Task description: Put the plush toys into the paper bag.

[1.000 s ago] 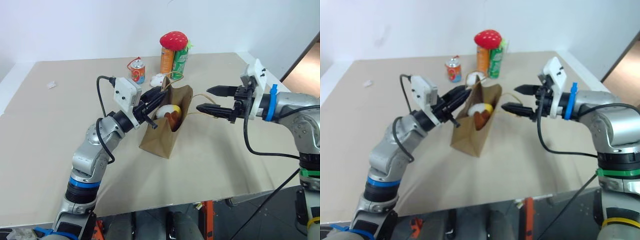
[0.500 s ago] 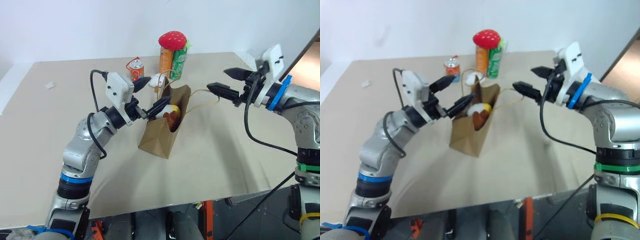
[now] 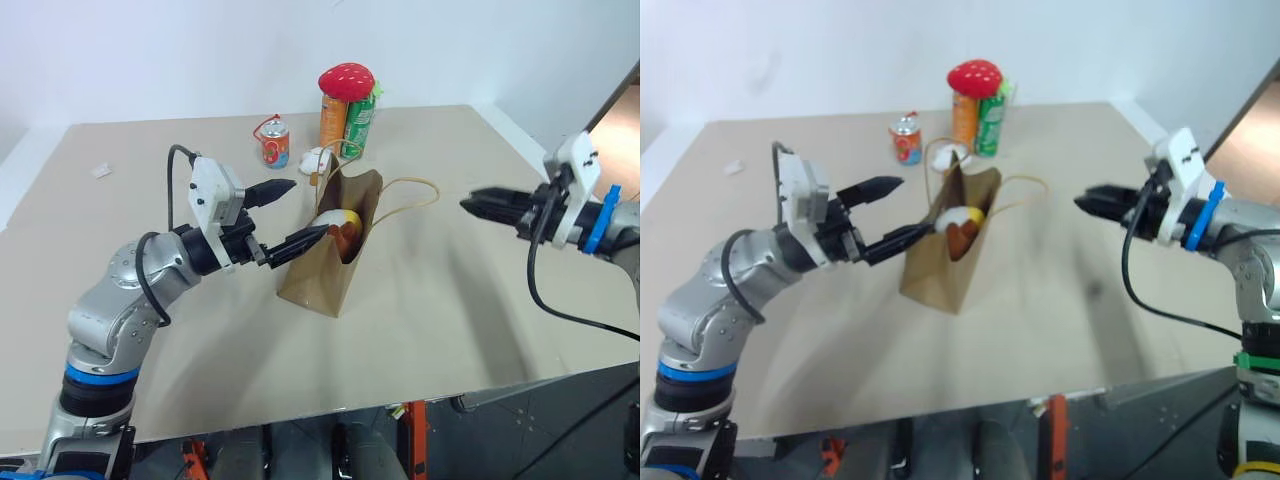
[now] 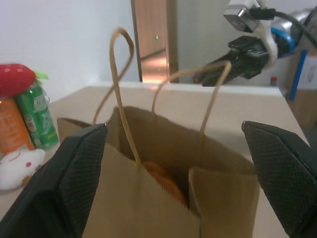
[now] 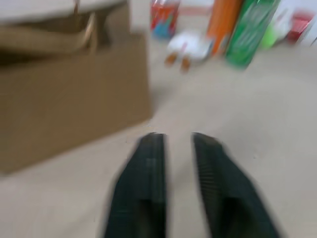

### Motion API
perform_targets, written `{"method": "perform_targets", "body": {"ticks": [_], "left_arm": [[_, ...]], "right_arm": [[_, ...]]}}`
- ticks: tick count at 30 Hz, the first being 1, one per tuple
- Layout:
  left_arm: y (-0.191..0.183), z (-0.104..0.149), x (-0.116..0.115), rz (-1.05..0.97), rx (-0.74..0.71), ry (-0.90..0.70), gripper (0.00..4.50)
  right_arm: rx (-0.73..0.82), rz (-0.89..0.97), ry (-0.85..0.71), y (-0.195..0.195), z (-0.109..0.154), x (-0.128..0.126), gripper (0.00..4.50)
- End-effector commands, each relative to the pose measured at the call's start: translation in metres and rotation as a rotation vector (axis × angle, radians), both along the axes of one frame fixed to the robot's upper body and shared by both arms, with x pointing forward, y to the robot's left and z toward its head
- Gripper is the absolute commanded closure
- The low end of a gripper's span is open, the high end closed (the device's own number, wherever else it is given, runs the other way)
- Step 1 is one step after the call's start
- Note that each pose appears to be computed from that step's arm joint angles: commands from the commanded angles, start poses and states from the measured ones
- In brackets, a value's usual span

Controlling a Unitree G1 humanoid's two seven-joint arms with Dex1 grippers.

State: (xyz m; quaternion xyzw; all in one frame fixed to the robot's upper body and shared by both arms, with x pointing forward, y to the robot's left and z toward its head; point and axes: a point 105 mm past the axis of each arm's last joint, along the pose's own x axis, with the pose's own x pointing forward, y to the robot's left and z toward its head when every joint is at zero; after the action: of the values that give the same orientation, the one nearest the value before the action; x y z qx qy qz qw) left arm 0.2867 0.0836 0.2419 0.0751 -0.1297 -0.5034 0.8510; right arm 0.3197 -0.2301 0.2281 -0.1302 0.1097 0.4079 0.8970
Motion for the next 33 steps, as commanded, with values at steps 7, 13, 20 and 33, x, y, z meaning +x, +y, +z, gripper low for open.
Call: {"method": "perform_targets", "body": {"ticks": [7,13,20,33], "left_arm": [[-0.007,-0.009,-0.022,-0.003,0.001,-0.037,0.00],[-0.004,-0.009,-0.022,0.029,0.000,-0.038,0.00],[-0.003,-0.017,-0.024,0.055,-0.003,0.024,0.00],[-0.014,-0.030,-0.020,0.045,0.051,0.082,0.00]], "right_arm": [[0.059,0.319,0.012,0.099,-0.001,-0.029,4.45],[0.078,0.418,0.033,0.128,-0.008,-0.040,4.45],[0.165,0.407,0.066,0.146,-0.017,-0.035,4.45],[0.121,0.390,0.033,0.159,-0.032,-0.025,4.45]]}}
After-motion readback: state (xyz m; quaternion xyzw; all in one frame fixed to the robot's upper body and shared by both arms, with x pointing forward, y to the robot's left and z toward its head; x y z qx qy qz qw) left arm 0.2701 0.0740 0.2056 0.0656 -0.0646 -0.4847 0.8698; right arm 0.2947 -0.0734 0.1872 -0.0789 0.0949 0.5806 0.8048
